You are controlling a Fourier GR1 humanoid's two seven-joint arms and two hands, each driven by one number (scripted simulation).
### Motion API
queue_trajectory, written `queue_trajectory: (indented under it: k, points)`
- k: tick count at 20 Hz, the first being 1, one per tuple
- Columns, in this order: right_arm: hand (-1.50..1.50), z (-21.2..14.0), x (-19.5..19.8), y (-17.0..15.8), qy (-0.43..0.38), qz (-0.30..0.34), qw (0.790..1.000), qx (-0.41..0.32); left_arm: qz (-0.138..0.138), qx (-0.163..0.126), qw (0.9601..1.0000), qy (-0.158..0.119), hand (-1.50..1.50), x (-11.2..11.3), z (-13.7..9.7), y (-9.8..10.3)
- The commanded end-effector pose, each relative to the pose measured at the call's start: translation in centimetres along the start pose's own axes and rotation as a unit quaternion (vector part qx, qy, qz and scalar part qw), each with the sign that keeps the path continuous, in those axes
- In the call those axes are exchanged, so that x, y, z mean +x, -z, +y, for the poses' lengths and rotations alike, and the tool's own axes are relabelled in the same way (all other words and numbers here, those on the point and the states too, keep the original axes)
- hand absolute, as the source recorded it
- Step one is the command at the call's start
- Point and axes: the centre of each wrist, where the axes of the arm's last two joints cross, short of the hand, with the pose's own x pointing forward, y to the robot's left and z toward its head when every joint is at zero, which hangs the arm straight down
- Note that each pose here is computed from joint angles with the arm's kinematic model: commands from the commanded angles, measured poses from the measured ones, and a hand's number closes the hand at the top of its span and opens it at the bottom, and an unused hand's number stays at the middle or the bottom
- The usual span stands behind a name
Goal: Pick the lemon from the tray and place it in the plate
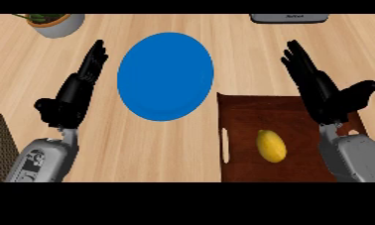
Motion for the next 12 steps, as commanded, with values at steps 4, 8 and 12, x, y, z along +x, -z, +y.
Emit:
queue_trajectory:
  k: [4, 8, 12]
  points:
    - [1.50, 2.0, -2.4, 0.3, 0.237, 0.080, 0.967, -0.041, 0.058, 0.024, 0.9980, 0.006, 0.00, -3.7, 1.4, -3.2]
    - [1.50, -2.6, -2.4, -0.2, -0.049, 0.112, 0.978, -0.168, 0.104, 0.029, 0.9939, -0.019, 0.00, -6.0, 2.1, -4.6]
    - [-1.50, 6.7, -4.8, -1.6, 0.167, 0.098, 0.948, -0.253, 0.107, 0.034, 0.9935, -0.019, 0.00, -5.9, 4.4, -5.3]
